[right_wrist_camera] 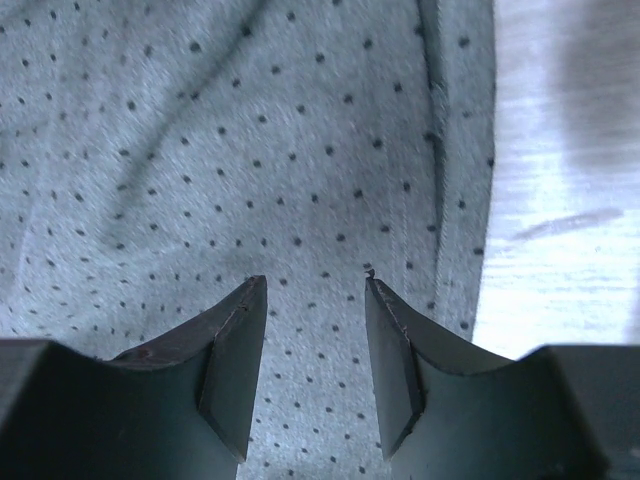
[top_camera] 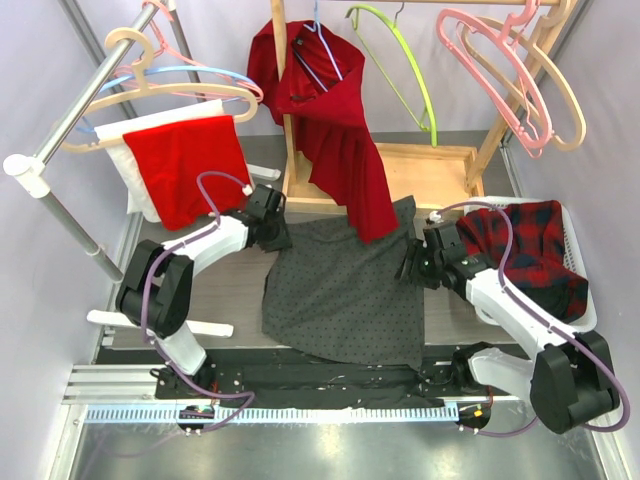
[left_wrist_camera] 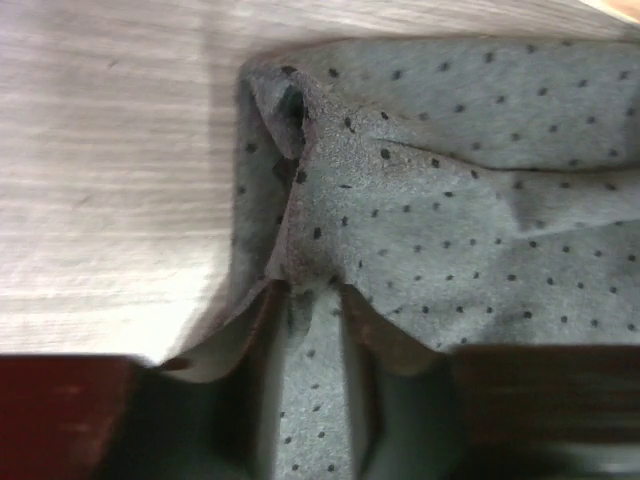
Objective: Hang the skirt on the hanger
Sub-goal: Flatten out the skirt at the center of the board.
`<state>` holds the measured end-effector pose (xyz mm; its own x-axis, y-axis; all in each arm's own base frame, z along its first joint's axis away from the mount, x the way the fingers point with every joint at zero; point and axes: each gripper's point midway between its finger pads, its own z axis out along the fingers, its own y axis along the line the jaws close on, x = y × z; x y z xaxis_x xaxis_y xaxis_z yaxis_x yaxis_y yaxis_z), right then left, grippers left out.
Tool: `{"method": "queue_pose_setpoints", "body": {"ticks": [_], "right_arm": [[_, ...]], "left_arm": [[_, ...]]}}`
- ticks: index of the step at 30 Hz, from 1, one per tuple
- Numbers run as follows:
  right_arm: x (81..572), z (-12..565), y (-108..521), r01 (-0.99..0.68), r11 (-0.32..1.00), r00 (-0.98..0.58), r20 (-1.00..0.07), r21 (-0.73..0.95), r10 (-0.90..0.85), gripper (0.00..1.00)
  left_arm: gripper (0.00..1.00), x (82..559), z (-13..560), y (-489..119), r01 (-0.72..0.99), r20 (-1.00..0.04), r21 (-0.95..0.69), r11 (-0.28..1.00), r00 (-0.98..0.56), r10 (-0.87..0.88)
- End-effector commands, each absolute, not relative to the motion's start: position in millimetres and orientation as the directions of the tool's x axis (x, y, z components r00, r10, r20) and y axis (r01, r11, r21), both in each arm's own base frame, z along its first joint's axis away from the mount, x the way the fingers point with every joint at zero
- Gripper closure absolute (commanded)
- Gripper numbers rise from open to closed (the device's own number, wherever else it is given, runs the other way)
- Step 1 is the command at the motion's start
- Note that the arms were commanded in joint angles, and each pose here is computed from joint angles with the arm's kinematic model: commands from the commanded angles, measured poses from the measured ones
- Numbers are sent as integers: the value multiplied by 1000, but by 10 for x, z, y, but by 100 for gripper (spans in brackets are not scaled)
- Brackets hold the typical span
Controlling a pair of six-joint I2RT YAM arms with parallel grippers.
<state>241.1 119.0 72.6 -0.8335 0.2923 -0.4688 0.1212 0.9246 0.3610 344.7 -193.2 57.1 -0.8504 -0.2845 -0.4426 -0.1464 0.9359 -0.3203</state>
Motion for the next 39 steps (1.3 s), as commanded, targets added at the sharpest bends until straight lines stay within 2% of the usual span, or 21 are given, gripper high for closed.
{"method": "queue_pose_setpoints", "body": {"ticks": [1,3,5,10,14,18,21,23,24,25,29,30,33,36,39], "right_arm": [[2310,715,1139,152,922,-827,-465,355,315,51],[2258,677,1124,158,923,-834,-453,350,314,51],[2197,639,1105,166,926,-845,-435,340,312,51],[2114,561,1037,191,929,-849,-422,316,318,51],[2116,560,1052,201,925,-848,-415,323,329,52],[2148,580,1061,202,923,-843,-421,329,335,52],[2159,581,1068,202,922,-843,-420,331,336,52],[2165,582,1082,197,921,-844,-421,335,333,52],[2173,589,1086,197,921,-842,-422,337,335,52],[2177,585,1090,196,920,-842,-423,339,335,52],[2181,571,1109,194,917,-843,-419,348,337,52],[2182,566,1111,196,917,-843,-417,348,338,52],[2186,561,1121,193,916,-844,-416,352,338,52],[2190,562,1128,192,914,-844,-416,356,339,52],[2180,548,1125,194,914,-844,-414,356,341,52]], "left_arm": [[81,3593,713,-2142,-85,-450,-423,902,-844,-290],[94,3601,772,-2187,-70,-452,-455,888,-841,-298],[100,3579,868,-2255,-49,-440,-497,866,-846,-301],[100,3501,1191,-2468,7,-409,-652,758,-846,-343],[100,3402,1482,-2723,92,-359,-799,595,-866,-348],[100,3432,1555,-2813,119,-319,-872,475,-874,-367],[99,3531,1372,-2713,80,-305,-866,493,-866,-396],[91,3534,1089,-2608,32,-296,-828,560,-872,-388],[78,3535,993,-2559,13,-299,-808,588,-871,-391],[74,3553,876,-2474,-14,-315,-776,630,-857,-407],[65,3452,610,-2180,-89,-340,-670,737,-846,-410],[58,3425,553,-2110,-100,-351,-640,762,-844,-406],[45,3350,458,-1881,-157,-378,-549,821,-829,-412],[34,3260,455,-1734,-185,-401,-501,845,-816,-416],[28,3148,485,-1639,-192,-415,-478,857,-811,-413]]}}
